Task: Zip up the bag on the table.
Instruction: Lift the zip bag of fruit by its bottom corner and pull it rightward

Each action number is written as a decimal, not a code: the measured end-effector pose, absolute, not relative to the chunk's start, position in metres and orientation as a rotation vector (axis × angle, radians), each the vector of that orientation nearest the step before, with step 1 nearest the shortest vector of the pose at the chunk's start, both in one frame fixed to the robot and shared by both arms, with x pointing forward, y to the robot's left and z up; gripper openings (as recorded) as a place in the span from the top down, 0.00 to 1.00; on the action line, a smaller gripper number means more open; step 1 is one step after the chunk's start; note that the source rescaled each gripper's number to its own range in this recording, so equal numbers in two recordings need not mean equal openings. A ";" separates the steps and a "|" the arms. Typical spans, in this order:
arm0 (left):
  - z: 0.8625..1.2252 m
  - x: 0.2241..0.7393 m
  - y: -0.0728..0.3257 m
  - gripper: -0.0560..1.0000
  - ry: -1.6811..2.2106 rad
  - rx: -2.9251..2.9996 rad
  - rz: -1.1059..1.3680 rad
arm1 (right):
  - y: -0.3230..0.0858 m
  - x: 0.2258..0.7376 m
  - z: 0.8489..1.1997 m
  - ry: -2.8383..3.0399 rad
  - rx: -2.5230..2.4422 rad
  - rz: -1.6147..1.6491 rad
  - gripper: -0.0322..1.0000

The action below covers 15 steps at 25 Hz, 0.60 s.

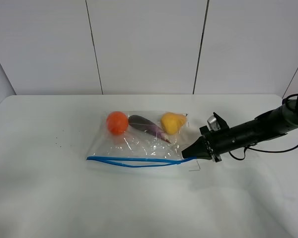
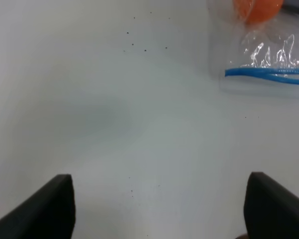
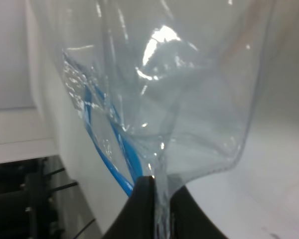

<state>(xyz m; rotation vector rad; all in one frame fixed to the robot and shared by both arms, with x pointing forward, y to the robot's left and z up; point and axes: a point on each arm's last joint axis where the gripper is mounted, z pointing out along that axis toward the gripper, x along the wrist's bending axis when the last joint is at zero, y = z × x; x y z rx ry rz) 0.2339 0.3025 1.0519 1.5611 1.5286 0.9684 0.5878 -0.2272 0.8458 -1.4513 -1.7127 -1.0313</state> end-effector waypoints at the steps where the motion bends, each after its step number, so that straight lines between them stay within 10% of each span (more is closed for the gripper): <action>1: 1.052 0.234 0.303 0.12 1.529 1.561 0.968 | -0.227 0.588 0.847 -1.704 -1.443 -1.036 0.97; 15: 1.052 0.234 0.303 0.12 1.529 1.561 0.968 | -0.224 0.591 0.865 -1.541 -1.509 -1.050 0.97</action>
